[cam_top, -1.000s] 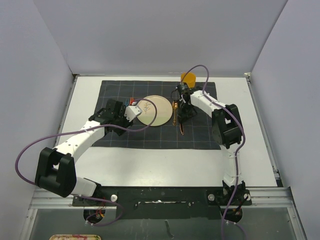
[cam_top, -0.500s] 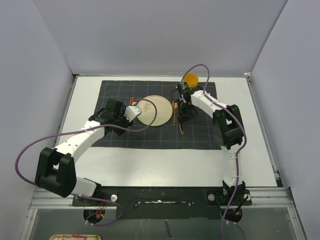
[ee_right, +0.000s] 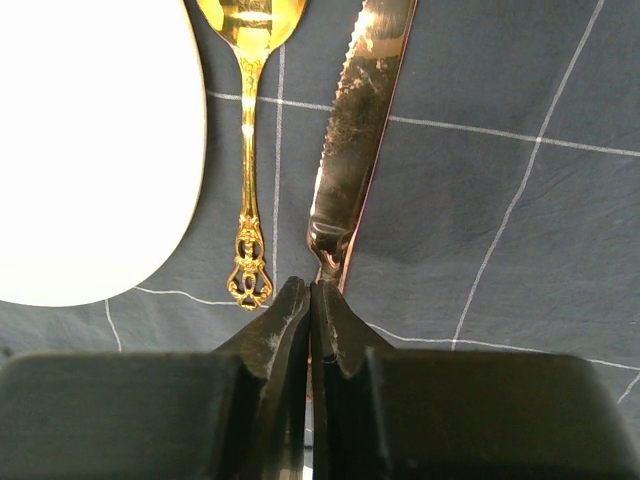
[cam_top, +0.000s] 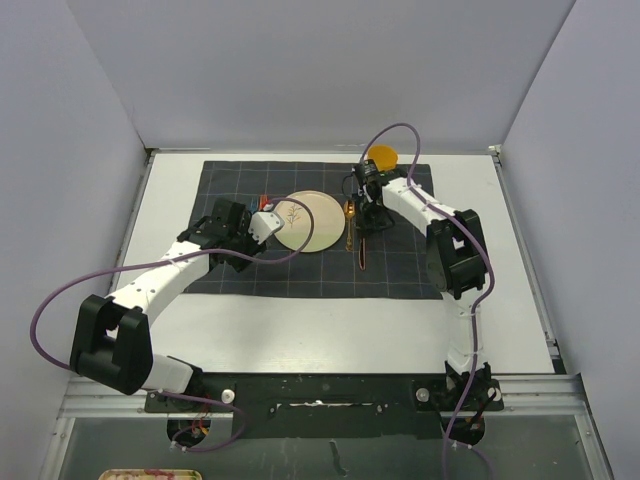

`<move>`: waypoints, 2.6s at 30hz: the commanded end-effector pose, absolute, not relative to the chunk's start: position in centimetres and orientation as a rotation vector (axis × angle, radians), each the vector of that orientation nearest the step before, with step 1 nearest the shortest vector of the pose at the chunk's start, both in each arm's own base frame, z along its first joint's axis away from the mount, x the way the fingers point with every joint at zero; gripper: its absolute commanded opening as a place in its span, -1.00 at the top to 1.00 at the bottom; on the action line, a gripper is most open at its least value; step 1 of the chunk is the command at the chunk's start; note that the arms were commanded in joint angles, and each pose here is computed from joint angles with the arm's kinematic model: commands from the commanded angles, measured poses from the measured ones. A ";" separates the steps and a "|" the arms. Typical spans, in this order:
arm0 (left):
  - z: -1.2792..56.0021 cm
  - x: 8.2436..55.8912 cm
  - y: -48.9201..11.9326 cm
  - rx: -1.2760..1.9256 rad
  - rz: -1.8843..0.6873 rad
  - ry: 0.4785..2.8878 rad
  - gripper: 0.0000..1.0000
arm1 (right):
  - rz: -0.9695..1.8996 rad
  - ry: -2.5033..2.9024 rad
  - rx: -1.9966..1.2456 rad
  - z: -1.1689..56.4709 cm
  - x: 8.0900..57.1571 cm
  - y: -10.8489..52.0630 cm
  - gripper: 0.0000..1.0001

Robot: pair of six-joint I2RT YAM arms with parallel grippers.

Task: Set the dinner table for one person
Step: Adjust the knife on the napkin, then adjust the cup on the napkin.

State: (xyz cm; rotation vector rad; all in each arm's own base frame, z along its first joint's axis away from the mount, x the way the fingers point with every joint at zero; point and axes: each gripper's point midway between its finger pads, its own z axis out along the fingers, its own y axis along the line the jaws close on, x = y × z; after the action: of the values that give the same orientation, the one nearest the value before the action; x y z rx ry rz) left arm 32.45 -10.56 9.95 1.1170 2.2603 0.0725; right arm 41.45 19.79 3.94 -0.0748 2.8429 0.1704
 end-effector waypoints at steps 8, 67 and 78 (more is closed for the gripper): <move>11.4 33.3 -11.2 1.115 0.072 2.203 0.01 | 0.186 2.770 -0.108 6.0 42.9 20.3 1.00; 14.6 33.5 -12.1 1.046 0.019 2.133 -0.01 | -0.234 2.057 -0.698 24.5 55.6 17.5 0.40; 13.9 34.2 -12.6 1.063 0.003 2.150 -0.01 | -0.226 2.097 -0.704 23.7 55.3 16.8 0.30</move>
State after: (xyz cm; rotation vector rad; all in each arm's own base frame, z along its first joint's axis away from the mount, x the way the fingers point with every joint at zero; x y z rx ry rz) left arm 32.51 -11.27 11.62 1.0951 2.2176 0.0354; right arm 55.18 17.24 20.81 -0.7458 2.1394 -0.2380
